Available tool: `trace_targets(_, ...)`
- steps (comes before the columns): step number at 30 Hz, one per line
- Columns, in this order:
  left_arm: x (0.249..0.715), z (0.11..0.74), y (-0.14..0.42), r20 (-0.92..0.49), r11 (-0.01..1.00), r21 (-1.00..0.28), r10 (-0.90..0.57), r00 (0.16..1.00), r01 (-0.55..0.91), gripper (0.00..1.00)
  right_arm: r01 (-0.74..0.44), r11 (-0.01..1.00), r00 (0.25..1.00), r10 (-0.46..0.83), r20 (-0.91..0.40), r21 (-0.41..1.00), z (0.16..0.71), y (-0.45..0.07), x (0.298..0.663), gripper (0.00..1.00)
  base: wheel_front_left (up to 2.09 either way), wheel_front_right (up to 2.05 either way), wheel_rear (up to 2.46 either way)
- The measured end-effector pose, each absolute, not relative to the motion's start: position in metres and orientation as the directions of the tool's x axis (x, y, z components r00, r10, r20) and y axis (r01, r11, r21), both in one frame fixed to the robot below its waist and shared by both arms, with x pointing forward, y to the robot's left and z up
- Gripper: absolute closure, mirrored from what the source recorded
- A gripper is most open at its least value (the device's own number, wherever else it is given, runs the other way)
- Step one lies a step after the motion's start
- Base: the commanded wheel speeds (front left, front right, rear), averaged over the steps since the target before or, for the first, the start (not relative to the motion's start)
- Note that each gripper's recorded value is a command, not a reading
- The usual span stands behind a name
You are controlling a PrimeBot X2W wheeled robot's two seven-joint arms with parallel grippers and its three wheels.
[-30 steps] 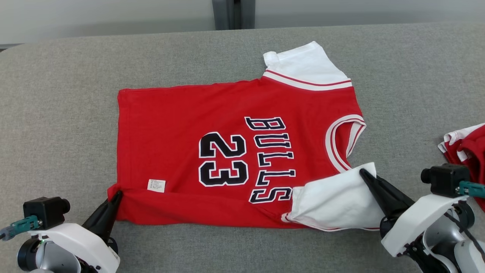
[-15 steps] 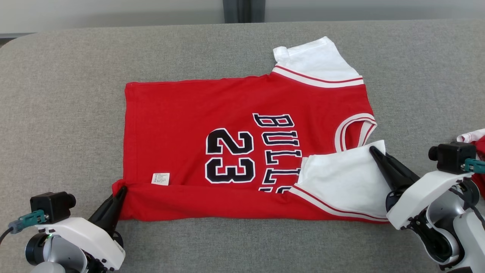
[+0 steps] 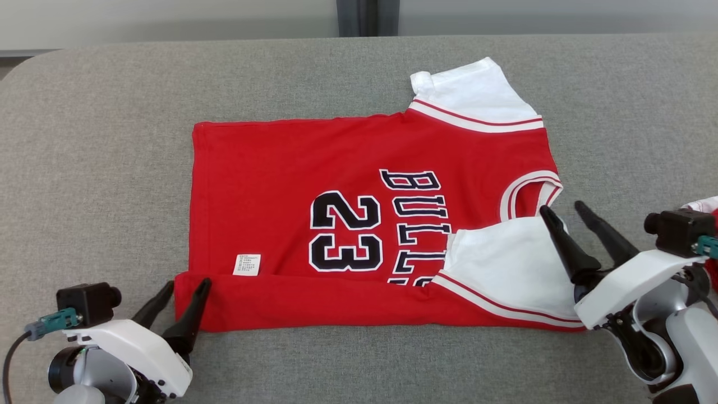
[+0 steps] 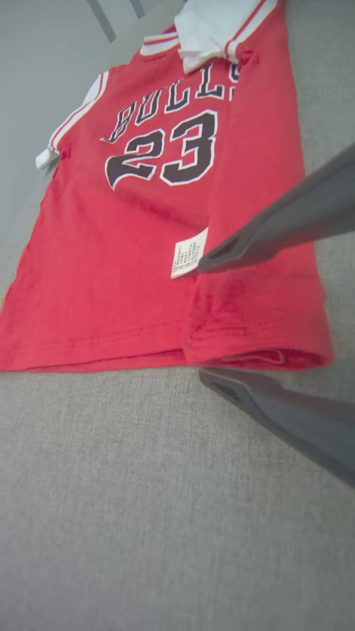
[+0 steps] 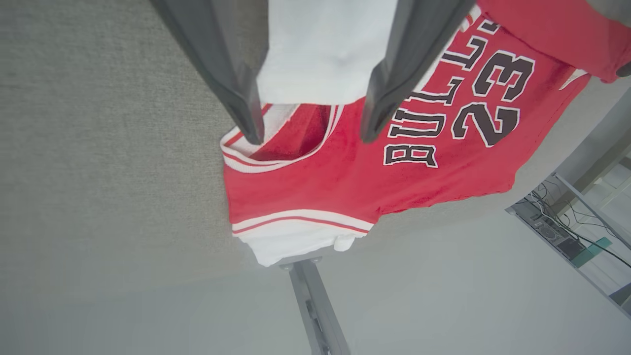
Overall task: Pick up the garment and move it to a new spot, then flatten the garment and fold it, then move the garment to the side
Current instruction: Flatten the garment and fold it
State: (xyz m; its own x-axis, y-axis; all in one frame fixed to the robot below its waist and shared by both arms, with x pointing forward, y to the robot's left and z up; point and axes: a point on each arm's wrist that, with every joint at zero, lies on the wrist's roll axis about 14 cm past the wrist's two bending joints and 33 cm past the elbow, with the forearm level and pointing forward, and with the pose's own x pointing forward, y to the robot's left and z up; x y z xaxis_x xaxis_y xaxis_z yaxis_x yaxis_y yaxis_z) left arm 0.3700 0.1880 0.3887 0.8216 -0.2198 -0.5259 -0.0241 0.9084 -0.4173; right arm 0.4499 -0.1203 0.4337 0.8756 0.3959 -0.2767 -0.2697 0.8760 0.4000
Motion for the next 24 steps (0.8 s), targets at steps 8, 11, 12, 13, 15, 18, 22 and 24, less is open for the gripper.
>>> trace_targets(8,0.388,0.426,0.217,-0.381,0.923,-0.369,-0.043,0.923,-0.109,0.0,-0.192,0.922,0.97,0.23,-0.077,0.336,0.471,-0.156,0.461,0.0,0.0,0.0,0.0)
trace_targets(11,0.394,0.447,0.223,-0.298,0.925,-0.357,0.02,0.954,-0.131,0.0,-0.174,0.937,0.984,0.179,0.012,0.302,0.49,-0.16,0.461,0.0,0.0,0.0,0.0)
trace_targets(12,0.396,0.454,0.224,-0.271,0.929,-0.347,0.036,0.962,-0.133,0.0,-0.175,0.944,0.984,0.173,0.033,0.281,0.496,-0.158,0.46,0.0,0.0,0.0,0.0)
trace_targets(13,0.398,0.461,0.225,-0.242,0.932,-0.337,0.052,0.969,-0.134,0.0,-0.179,0.948,0.984,0.172,0.049,0.265,0.501,-0.156,0.459,0.0,0.0,0.0,0.0)
trace_targets(15,0.402,0.473,0.223,-0.191,0.946,-0.304,0.055,0.98,-0.112,0.0,-0.192,0.954,0.981,0.177,0.083,0.232,0.511,-0.149,0.455,0.0,0.0,0.0,0.0)
trace_targets(18,0.404,0.487,0.216,-0.126,0.961,-0.266,0.048,0.991,-0.08,0.0,-0.203,0.959,0.977,0.186,0.1,0.197,0.518,-0.141,0.446,0.0,0.0,0.0,0.0)
trace_targets(22,0.402,0.497,0.209,-0.072,0.973,-0.219,0.053,0.996,-0.068,0.0,-0.205,0.964,0.977,0.193,0.086,0.167,0.517,-0.136,0.43,0.0,0.0,0.0,0.0)
trace_targets(24,0.398,0.497,0.207,-0.062,0.979,-0.192,0.053,0.997,-0.064,0.0,-0.201,0.966,0.979,0.192,0.071,0.16,0.513,-0.135,0.421,0.0,0.0,0.0,0.0)
